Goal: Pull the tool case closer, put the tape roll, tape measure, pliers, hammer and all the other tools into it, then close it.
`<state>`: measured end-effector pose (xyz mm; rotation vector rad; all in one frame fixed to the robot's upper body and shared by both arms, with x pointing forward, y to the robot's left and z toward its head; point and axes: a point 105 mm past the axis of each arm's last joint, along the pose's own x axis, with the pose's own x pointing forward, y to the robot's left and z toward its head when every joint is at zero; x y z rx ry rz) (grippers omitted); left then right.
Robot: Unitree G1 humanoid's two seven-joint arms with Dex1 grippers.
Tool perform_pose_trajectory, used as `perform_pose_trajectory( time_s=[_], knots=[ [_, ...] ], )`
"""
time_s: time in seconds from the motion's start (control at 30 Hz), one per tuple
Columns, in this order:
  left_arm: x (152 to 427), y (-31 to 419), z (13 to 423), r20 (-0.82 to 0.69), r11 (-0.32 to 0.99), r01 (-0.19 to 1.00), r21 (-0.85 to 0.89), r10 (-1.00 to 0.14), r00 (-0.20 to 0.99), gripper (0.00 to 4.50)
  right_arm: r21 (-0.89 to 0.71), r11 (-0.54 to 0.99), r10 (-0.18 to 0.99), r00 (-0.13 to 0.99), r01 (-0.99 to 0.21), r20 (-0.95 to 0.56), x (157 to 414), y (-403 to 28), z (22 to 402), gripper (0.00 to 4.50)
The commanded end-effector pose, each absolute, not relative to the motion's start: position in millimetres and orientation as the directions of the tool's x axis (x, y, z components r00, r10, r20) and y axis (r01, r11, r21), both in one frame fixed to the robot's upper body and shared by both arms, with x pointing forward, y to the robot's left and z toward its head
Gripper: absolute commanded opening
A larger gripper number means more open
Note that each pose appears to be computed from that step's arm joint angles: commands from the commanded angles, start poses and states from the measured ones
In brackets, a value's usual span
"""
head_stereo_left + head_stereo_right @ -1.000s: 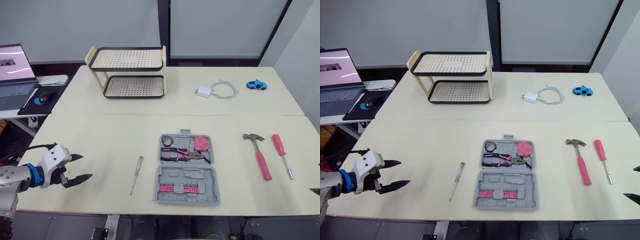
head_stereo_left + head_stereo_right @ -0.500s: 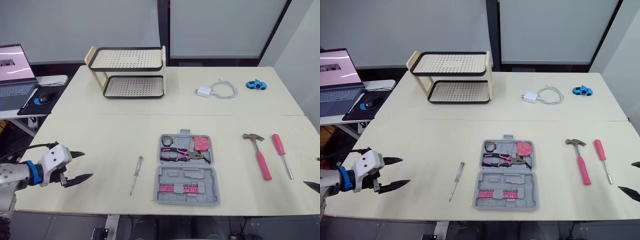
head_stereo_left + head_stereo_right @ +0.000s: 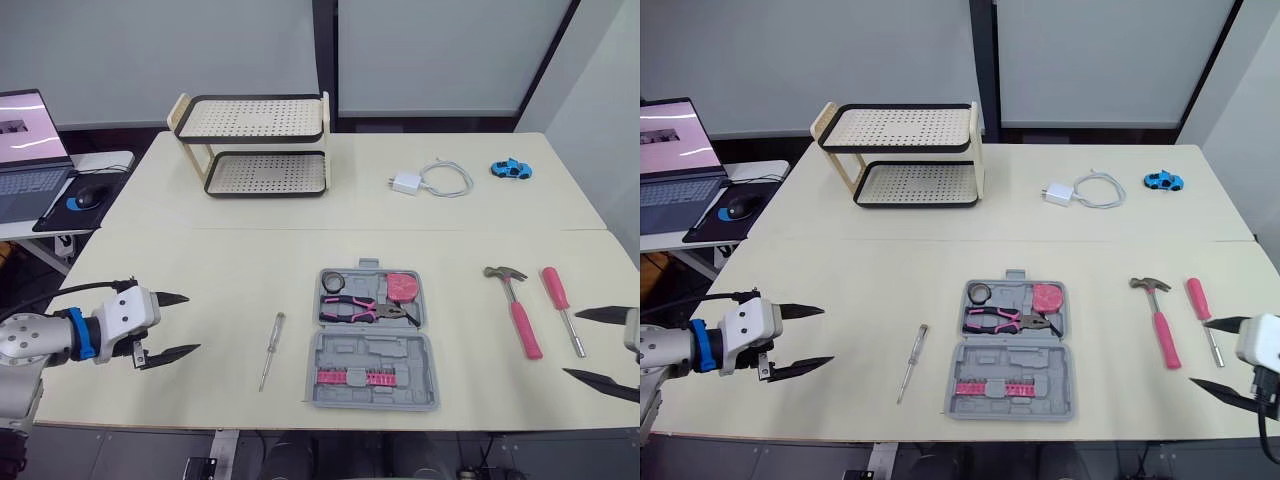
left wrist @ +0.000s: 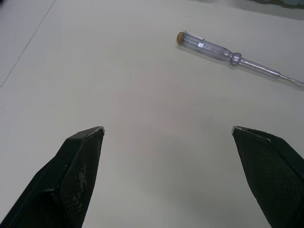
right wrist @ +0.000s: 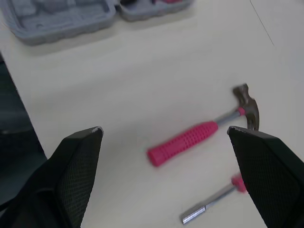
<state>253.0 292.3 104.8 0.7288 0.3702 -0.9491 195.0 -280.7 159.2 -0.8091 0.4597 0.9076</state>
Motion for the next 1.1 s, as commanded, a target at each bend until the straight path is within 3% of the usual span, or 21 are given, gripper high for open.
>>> perform_pose_trajectory(
  time_s=[0.03, 0.2, 0.37, 0.53, 0.6, 0.73, 0.87, 1.1],
  knots=[
    [251, 280, 108, -0.581, 0.302, 0.852, 0.428, -0.63, 0.515, 4.49, -0.407, 0.22, 0.644, 0.446, -0.886, -0.622, 199, -229, 169, 4.5],
    [248, 270, 105, -0.559, 0.311, 0.855, 0.415, -0.655, 0.509, 4.49, -0.368, 0.108, 0.776, 0.31, -0.923, -0.549, 203, -174, 175, 4.5],
    [240, 269, 103, -0.557, 0.324, 0.859, 0.396, -0.659, 0.506, 4.49, -0.33, 0.058, 0.819, 0.235, -0.942, -0.524, 208, -153, 171, 4.5],
    [236, 268, 103, -0.61, 0.232, 0.891, 0.389, -0.66, 0.438, 4.49, -0.302, 0.032, 0.843, 0.189, -0.953, -0.504, 208, -139, 167, 4.5],
    [239, 267, 107, -0.645, 0.15, 0.904, 0.4, -0.655, 0.394, 4.49, -0.293, 0.028, 0.849, 0.177, -0.956, -0.499, 207, -133, 165, 4.5],
    [249, 259, 112, -0.748, -0.171, 0.892, 0.42, -0.621, 0.233, 4.49, -0.277, 0.033, 0.85, 0.173, -0.96, -0.497, 204, -124, 160, 4.5],
    [268, 242, 118, -0.821, -0.474, 0.769, 0.43, -0.559, 0.115, 4.49, -0.267, 0.051, 0.85, 0.182, -0.962, -0.494, 202, -116, 156, 4.5],
    [282, 217, 109, -0.891, -0.756, 0.531, 0.382, -0.453, -0.003, 4.49, -0.246, 0.075, 0.847, 0.192, -0.966, -0.496, 199, -110, 153, 4.5]
  ],
)
